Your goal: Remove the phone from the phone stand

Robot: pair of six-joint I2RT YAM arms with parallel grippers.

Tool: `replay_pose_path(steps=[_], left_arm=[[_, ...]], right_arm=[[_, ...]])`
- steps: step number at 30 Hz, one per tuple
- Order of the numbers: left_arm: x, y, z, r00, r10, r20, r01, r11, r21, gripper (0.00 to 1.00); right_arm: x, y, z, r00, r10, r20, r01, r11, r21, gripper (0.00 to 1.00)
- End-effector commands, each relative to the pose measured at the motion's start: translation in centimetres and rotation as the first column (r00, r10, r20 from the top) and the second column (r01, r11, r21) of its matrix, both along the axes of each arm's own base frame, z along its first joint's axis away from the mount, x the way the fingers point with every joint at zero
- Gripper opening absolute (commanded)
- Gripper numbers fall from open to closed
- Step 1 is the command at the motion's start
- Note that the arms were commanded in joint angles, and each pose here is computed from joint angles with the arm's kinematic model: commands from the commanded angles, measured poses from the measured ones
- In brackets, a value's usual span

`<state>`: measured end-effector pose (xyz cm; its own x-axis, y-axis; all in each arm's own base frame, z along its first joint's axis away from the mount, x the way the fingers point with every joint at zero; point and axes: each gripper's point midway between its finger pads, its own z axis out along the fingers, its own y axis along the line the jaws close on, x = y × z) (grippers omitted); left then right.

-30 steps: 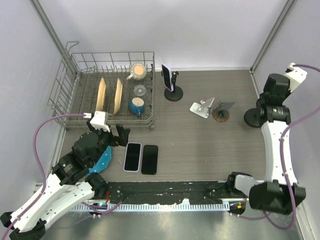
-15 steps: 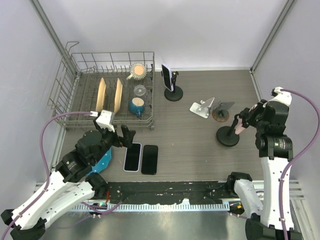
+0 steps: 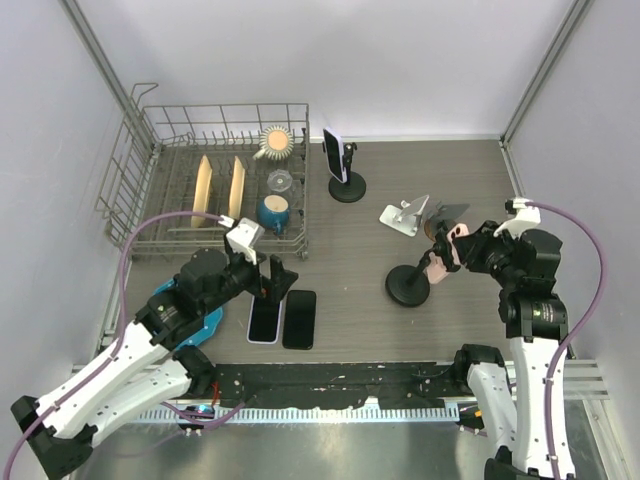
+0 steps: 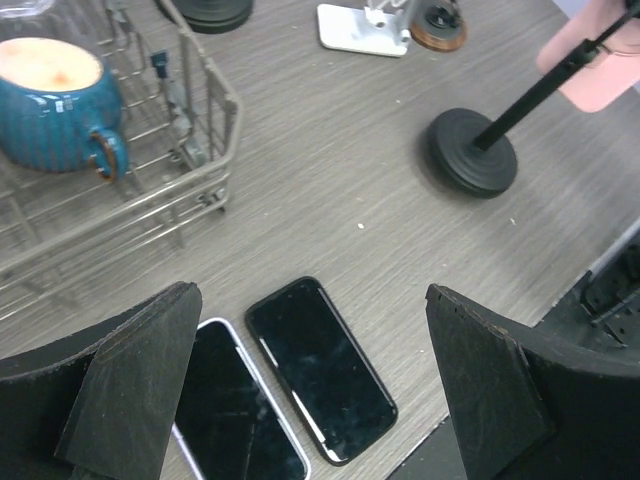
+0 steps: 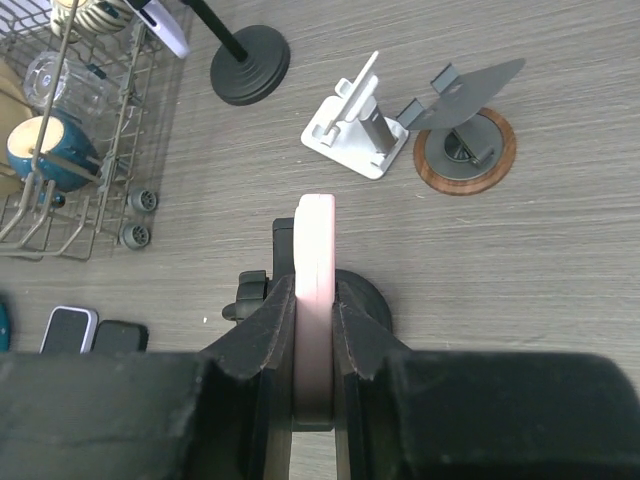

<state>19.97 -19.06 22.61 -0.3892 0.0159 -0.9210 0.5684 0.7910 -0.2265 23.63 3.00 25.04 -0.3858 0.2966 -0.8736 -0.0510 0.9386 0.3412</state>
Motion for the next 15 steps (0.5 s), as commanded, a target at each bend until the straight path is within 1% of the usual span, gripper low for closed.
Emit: replay_pose_path(steps=[1,3,4,5,6,7,9,10,11,12,13,14,15], left_arm=[[0.0,-3.2,2.3,0.993,-0.108,0.040,0.112,0.988,-0.105,1.00],[0.2,-4.2,3.4,0.992,-0.119,0.042,0.124,0.982,-0.144,1.00],[0.2,-5.5,2.9,0.989,-0.145,0.022,0.147,0.980,-0.135,1.00],[0.2,-6.5,3.7,0.986,-0.161,0.041,0.165,0.974,-0.152,1.00],[0.6,-7.2,4.8,0.987,-0.147,0.065,0.155,0.975,-0.159,1.00],[0.0,-9.2,4.3,0.980,-0.185,0.078,0.194,0.974,-0.117,1.00],[0.3,-11.3,5.9,0.970,-0.185,0.155,0.202,0.974,-0.101,1.00],[0.3,-13.5,5.4,0.959,-0.222,0.175,0.237,0.968,-0.076,1.00],[0.4,-14.7,6.5,0.952,-0.235,0.198,0.255,0.963,-0.086,1.00],[0.3,-15.9,6.6,0.941,-0.270,0.205,0.293,0.952,-0.090,1.00],[1.0,-17.6,5.9,0.934,-0.285,0.216,0.308,0.948,-0.077,1.00],[1.2,-18.6,6.7,0.922,-0.301,0.242,0.329,0.940,-0.086,1.00],[1.5,-19.5,6.5,0.913,-0.320,0.254,0.349,0.934,-0.076,1.00]], right_arm=[[0.9,1.6,6.1,0.957,0.101,0.272,-0.099,0.995,-0.021,0.01],[0.9,1.8,5.6,0.955,0.101,0.278,-0.101,0.995,-0.015,0.01],[0.9,1.9,5.4,0.955,0.106,0.278,-0.105,0.994,-0.015,0.01],[1.0,1.9,5.2,0.954,0.109,0.278,-0.109,0.994,-0.016,0.01],[1.0,2.0,4.8,0.956,0.112,0.272,-0.112,0.994,-0.016,0.01],[0.9,2.3,4.8,0.953,0.126,0.275,-0.123,0.992,-0.027,0.01],[0.9,2.2,4.4,0.956,0.121,0.267,-0.115,0.993,-0.037,0.01],[0.7,2.4,4.2,0.955,0.132,0.264,-0.123,0.991,-0.052,0.01],[0.7,2.4,4.0,0.956,0.135,0.260,-0.123,0.991,-0.061,0.01],[0.6,2.5,4.0,0.955,0.140,0.262,-0.126,0.990,-0.068,0.01],[0.5,2.8,3.8,0.953,0.156,0.261,-0.140,0.987,-0.080,0.01],[0.4,2.9,3.7,0.952,0.164,0.259,-0.146,0.985,-0.086,0.01],[0.3,3.1,3.6,0.951,0.171,0.258,-0.153,0.984,-0.088,0.02]])
